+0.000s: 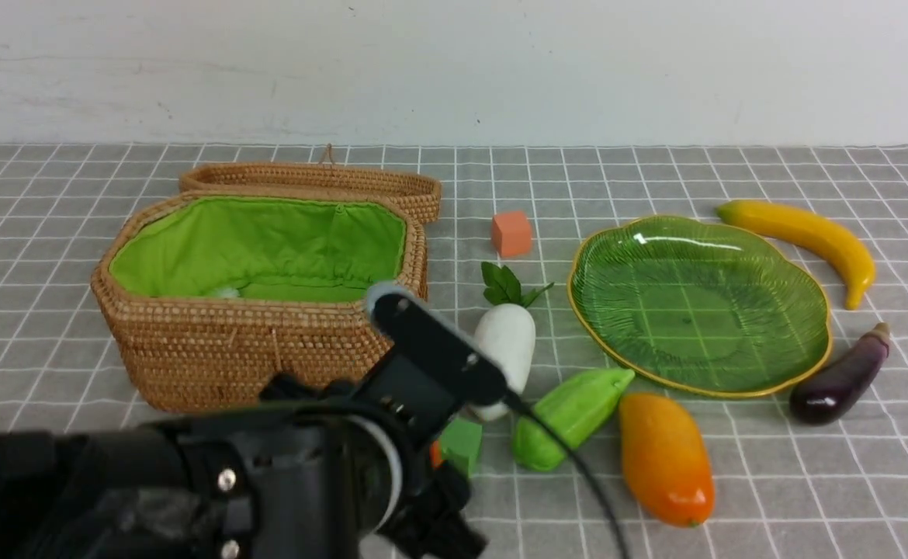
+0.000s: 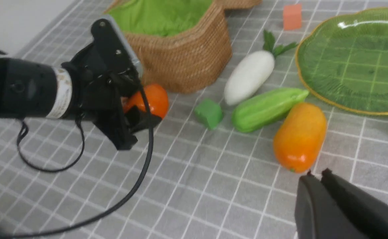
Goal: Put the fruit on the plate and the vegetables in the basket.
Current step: Grab a tomato with your left arm and place it on the plate on the right.
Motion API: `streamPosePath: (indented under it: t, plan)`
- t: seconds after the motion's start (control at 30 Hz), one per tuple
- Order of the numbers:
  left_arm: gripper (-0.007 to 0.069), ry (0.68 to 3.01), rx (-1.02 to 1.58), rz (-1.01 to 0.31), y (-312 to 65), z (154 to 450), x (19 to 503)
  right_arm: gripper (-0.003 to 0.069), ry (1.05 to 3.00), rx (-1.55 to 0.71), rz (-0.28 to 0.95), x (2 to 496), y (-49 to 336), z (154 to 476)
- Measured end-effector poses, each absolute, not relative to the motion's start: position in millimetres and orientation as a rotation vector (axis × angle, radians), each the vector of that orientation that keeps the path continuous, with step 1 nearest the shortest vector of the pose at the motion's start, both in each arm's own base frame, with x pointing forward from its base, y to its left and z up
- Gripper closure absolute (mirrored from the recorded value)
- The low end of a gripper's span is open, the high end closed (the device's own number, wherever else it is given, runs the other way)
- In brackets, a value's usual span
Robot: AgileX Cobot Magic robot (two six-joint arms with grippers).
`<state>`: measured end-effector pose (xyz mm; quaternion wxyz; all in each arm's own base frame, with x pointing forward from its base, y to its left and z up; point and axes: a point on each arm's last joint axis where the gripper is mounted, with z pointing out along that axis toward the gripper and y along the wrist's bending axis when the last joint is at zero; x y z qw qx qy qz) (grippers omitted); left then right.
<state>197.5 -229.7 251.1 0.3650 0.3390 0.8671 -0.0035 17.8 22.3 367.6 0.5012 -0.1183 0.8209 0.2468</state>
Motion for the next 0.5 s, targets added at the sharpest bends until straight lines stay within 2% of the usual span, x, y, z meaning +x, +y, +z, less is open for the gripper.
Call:
streamPosePath:
  t: [0.07, 0.2, 0.3, 0.47, 0.5]
  plan:
    - [0.0139, 2.142, 0.887, -0.133, -251.9, 274.8, 207.5, 0.0624, 1.982, -0.231, 0.567, 20.0, 18.6, 368.3]
    - [0.0139, 2.028, 0.909, -0.238, -290.3, 292.3, 235.3, 0.0622, 1.991, -0.157, 0.481, 19.7, 9.0, 373.6]
    - [0.0139, 1.994, 0.894, -0.268, -319.6, 291.1, 264.9, 0.0623, 1.989, -0.113, 0.434, 16.5, 1.9, 380.2]
    - [0.0139, 1.964, 0.903, -0.245, -375.5, 259.7, 322.0, 0.0616, 1.998, -0.097, 0.422, 12.6, -1.4, 384.3]
    - [0.0139, 1.955, 0.895, -0.249, -378.0, 262.5, 324.3, 0.0615, 1.998, -0.097, 0.422, 12.6, -1.4, 384.2]
